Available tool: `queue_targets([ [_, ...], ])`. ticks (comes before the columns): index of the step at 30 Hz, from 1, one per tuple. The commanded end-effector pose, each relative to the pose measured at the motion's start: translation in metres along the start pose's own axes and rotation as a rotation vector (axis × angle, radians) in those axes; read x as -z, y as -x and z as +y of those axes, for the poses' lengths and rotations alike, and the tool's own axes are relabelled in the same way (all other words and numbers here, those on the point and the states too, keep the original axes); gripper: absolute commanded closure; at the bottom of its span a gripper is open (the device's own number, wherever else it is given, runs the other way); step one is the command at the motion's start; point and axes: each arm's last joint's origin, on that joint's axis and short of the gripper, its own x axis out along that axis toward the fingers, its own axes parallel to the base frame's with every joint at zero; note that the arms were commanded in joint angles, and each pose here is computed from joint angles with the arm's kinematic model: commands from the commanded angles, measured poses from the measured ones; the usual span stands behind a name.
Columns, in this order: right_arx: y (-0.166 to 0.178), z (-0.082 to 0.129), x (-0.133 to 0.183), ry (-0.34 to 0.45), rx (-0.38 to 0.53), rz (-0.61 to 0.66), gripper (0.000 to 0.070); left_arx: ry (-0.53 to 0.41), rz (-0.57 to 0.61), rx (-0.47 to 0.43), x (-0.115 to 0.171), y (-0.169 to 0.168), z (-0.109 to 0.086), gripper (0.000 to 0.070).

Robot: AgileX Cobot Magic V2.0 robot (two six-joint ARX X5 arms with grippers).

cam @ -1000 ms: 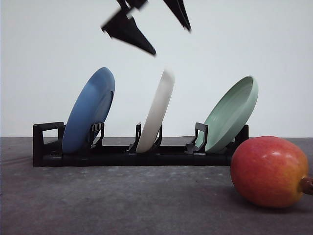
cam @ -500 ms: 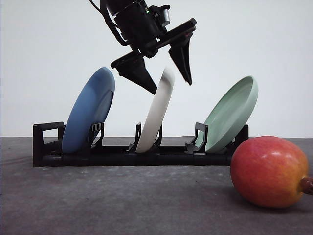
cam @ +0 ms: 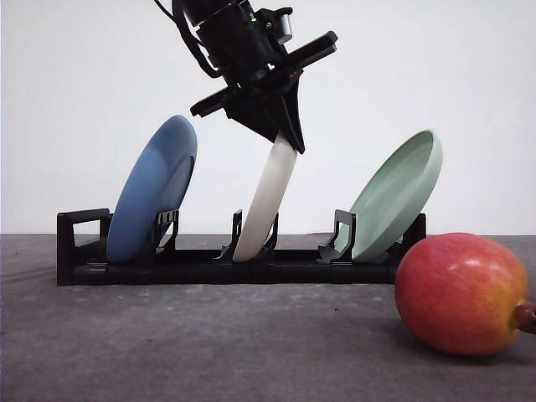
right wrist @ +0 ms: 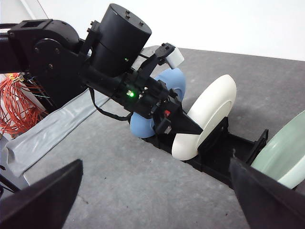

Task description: Place pomegranate in white plate

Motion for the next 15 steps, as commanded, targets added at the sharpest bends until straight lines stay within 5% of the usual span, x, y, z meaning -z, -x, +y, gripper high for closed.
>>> queue_targets([
  [1,0.001,0.002,-0.004,0.004,-0.005,-0.010,0.0070,-0.034,-0.030,0.025,-0.008,0.001,-0.010,0.0700],
  [15,0.001,0.002,-0.004,0.008,-0.005,-0.008,0.0070,-0.090,-0.173,0.109,-0.024,0.078,-0.043,0.0700],
])
